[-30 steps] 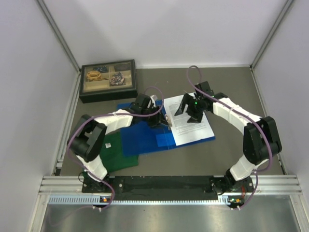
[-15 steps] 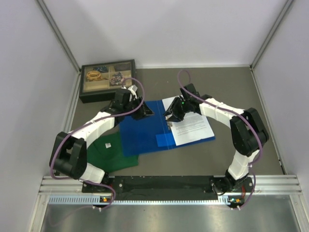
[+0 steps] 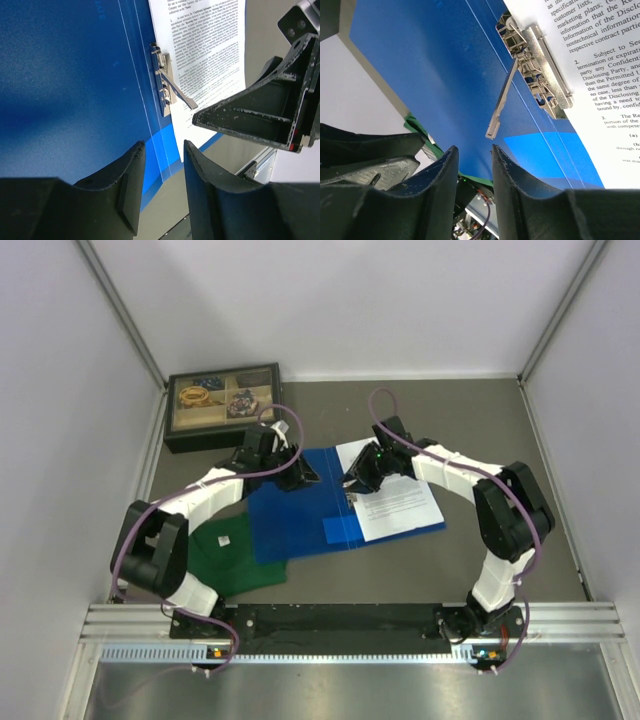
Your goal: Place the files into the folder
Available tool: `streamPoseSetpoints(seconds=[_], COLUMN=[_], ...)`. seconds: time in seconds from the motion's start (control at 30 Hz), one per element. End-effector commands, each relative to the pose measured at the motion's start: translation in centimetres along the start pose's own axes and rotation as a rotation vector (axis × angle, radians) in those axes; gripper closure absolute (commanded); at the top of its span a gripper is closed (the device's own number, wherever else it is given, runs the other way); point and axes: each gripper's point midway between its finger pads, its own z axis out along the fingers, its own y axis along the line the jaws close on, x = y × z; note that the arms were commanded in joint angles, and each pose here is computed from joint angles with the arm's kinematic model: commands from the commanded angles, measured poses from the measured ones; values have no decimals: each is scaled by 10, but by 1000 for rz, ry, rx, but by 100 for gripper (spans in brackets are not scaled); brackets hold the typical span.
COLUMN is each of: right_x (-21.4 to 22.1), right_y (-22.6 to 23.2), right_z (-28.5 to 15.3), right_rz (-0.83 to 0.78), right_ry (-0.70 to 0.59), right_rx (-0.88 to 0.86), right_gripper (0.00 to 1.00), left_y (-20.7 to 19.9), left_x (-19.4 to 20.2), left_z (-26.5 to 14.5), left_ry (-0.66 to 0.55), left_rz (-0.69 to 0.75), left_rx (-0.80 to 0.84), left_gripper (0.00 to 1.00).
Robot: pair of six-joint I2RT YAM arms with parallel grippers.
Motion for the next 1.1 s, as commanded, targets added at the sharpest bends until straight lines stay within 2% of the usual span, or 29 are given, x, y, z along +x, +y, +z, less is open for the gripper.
streamPoseSetpoints(seconds=[0.0,0.1,0.13,0.3,0.47,0.63,0.77,0.9,1.07], right_x=[1,-3,-4,-11,-13,-15,-15,-16,-21], right_y=[-8,-15,-14,-16,-17,-21,-30,-36,-34], right_z=[5,8,8,10,10,8,9,10,6], right_rz=[10,22,22,9,13,15,21,30,-1], right_ry=[-4,-6,-6,-19,-19,-25,-22,-25,-24], right_rx=[14,22,18,30,29,35,54,59,44], right_gripper=[66,68,76,79,86,99,100,100,100], left_y=[-12,-12,-14,-19,-19,-15,-4,6,29], left_x=[-13,-11,-9,-6,-4,0,5,7,21], left_z=[5,10,11,16,20,27,51,76,94], left_ry=[-18,-6,1,13,22,43,100,140,203], left_rz=[37,39,42,53,56,59,59,57,62], left_rx=[27,25,28,34,30,17,-24,-52,-120], left_gripper=[58,57,57,57,57,57,61,72,78])
